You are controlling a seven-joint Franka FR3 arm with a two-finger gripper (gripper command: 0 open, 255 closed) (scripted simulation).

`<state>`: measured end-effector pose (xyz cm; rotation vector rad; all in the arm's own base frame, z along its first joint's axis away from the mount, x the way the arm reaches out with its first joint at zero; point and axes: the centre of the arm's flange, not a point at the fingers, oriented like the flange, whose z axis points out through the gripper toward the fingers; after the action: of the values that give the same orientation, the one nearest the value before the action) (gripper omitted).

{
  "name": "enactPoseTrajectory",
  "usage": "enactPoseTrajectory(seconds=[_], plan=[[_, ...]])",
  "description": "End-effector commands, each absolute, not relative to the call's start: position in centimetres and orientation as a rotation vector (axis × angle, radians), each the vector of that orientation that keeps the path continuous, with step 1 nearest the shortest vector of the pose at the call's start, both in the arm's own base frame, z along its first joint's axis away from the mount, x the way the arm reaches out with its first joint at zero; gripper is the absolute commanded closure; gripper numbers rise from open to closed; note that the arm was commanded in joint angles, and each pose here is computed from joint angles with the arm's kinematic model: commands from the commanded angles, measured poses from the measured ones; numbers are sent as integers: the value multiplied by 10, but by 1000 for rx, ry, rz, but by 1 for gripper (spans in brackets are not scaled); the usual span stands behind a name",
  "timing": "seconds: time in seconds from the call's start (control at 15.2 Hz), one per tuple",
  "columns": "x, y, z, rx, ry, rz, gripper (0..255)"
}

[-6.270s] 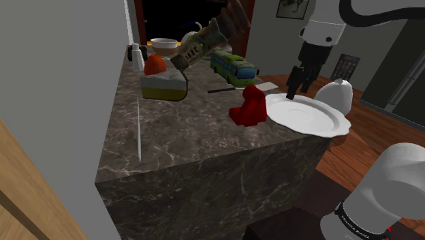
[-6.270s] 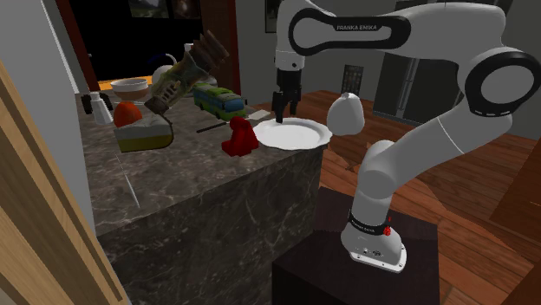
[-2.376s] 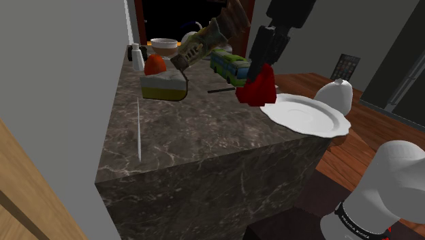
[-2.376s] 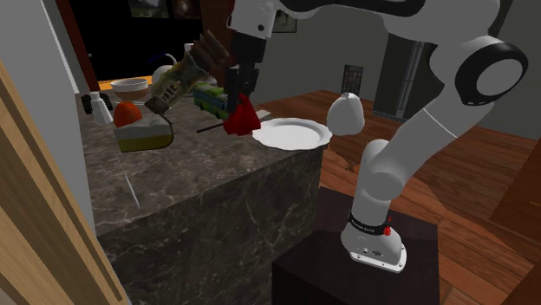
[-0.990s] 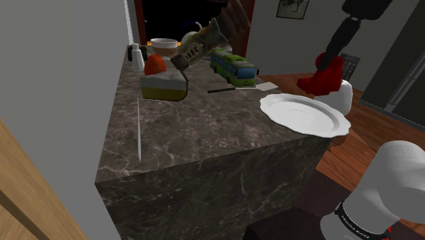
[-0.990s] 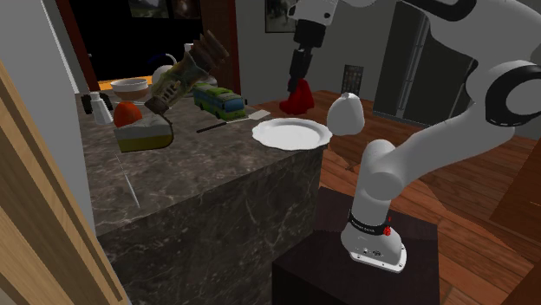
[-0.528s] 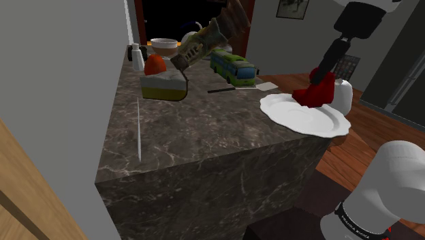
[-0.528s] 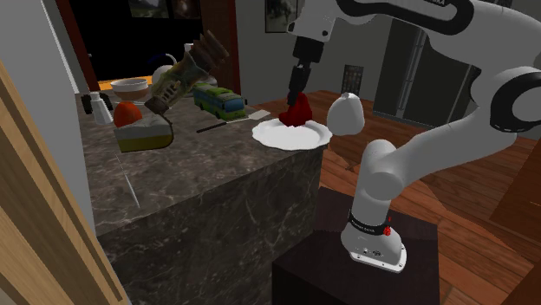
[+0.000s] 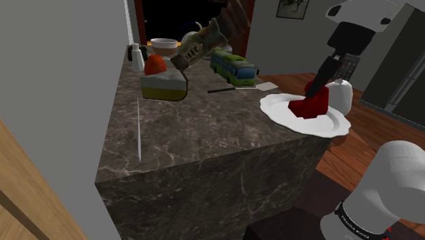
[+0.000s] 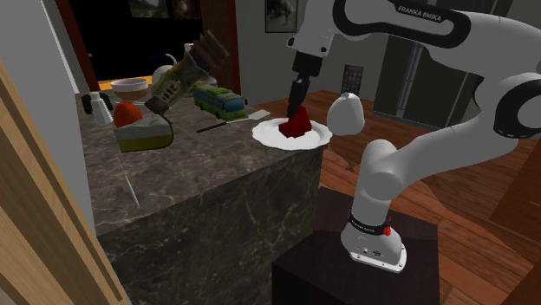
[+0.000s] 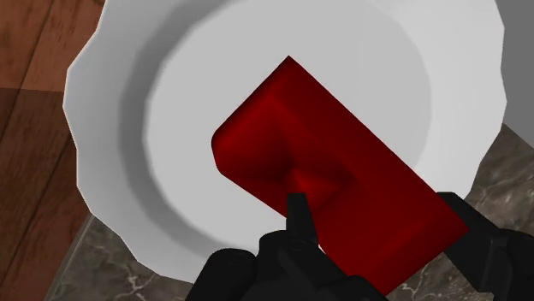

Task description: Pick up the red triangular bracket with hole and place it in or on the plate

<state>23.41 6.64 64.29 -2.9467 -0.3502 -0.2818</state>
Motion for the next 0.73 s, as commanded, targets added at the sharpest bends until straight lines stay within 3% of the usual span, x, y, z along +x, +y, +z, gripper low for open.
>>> enactPoseTrajectory(seconds=[0.0,0.26,0.33,0.66], plan=[[234,66,642,-2947,-350,-283,255],[234,66,642,-2947,-350,-283,255],[234,66,642,-2947,-350,-283,0],[234,66,642,-2947,-350,-283,0]])
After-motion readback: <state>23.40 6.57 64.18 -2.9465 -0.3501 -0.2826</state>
